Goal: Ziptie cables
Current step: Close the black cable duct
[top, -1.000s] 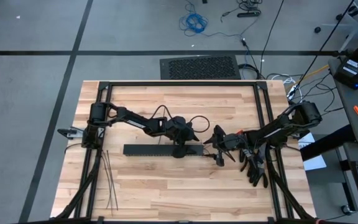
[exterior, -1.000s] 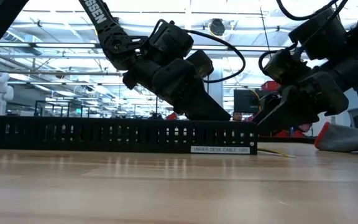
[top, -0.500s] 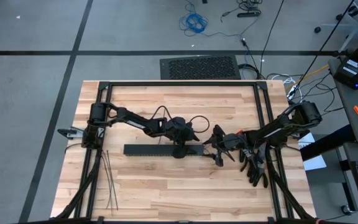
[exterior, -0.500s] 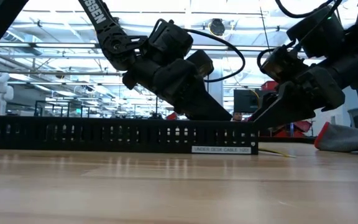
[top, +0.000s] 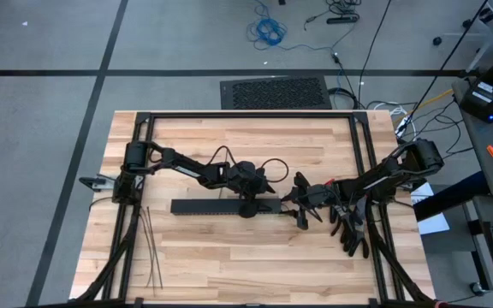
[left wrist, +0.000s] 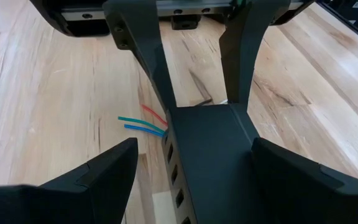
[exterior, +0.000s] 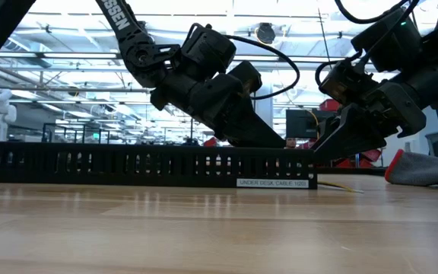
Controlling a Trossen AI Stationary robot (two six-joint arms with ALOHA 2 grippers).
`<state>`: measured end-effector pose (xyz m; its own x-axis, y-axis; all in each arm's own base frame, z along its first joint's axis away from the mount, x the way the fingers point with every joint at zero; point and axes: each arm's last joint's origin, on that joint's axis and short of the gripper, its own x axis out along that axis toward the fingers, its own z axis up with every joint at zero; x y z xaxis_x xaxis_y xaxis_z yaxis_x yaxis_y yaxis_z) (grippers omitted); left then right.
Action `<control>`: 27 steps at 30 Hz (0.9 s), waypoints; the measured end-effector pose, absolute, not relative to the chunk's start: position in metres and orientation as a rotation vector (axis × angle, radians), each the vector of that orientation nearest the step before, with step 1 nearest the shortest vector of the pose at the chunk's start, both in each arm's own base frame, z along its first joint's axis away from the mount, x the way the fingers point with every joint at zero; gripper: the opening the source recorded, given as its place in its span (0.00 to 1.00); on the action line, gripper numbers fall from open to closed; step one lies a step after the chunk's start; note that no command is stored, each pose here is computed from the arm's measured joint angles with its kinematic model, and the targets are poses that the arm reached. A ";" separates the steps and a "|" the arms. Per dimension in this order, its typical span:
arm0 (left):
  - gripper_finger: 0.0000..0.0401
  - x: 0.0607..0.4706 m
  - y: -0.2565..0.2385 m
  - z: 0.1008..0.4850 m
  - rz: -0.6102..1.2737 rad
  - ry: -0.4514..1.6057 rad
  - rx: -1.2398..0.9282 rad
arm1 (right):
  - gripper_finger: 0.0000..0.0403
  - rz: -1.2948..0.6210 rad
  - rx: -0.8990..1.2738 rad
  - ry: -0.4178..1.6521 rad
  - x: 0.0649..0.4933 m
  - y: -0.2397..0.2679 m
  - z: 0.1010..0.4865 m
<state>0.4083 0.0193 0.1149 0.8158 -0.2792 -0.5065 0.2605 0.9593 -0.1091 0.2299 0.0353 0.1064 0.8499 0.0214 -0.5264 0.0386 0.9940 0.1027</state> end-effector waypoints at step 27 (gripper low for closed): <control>0.78 0.418 0.020 0.111 -0.272 0.439 -0.017 | 0.60 -0.009 0.058 0.570 0.228 0.034 0.107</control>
<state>0.4175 0.0197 0.1109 0.8697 -0.2636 -0.4173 0.2564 0.9637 -0.0743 0.2284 0.0344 0.1067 0.8418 0.0081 -0.5397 0.0242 0.9983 0.0527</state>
